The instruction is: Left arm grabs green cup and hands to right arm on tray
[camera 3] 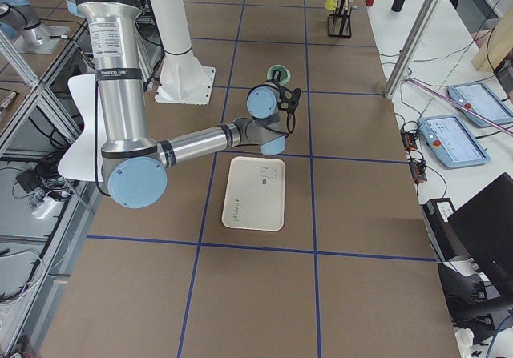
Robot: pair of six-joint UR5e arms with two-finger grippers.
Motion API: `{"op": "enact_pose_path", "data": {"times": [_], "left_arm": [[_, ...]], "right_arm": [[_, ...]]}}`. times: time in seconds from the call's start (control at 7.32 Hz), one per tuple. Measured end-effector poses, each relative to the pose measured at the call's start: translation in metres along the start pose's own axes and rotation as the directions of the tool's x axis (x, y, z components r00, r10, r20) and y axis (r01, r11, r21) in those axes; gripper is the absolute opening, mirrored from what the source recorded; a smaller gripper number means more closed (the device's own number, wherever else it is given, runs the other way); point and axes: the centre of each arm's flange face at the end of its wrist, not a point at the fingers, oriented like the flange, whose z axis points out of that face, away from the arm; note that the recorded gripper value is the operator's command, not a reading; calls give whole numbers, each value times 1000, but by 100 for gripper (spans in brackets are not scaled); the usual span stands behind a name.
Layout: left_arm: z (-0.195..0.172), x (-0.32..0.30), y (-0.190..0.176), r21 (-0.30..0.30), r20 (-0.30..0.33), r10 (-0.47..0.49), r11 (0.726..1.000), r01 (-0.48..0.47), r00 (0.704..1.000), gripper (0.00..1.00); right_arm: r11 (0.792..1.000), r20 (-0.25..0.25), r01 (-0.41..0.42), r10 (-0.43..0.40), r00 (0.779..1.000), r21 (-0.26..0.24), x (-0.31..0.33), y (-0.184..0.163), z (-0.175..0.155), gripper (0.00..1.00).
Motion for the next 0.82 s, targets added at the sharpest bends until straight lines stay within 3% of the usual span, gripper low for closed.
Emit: {"op": "enact_pose_path", "data": {"times": [0.14,0.41,0.68,0.82], "left_arm": [[-25,-28,-13,45,65,84,995,-87,994,100],[-60,-75,-34,96,215,199,970,-224,956,100],[-79,-106,-56,121,374,276,932,-342,886,100],[-88,-121,-60,121,456,307,909,-400,835,100]], "right_arm": [[998,-72,48,-45,996,43,29,-3,-22,0],[992,-245,104,-84,966,72,81,-5,-50,0],[987,-404,144,-107,909,64,114,-17,-63,0],[985,-470,165,-122,874,50,127,-24,-69,0]]}}
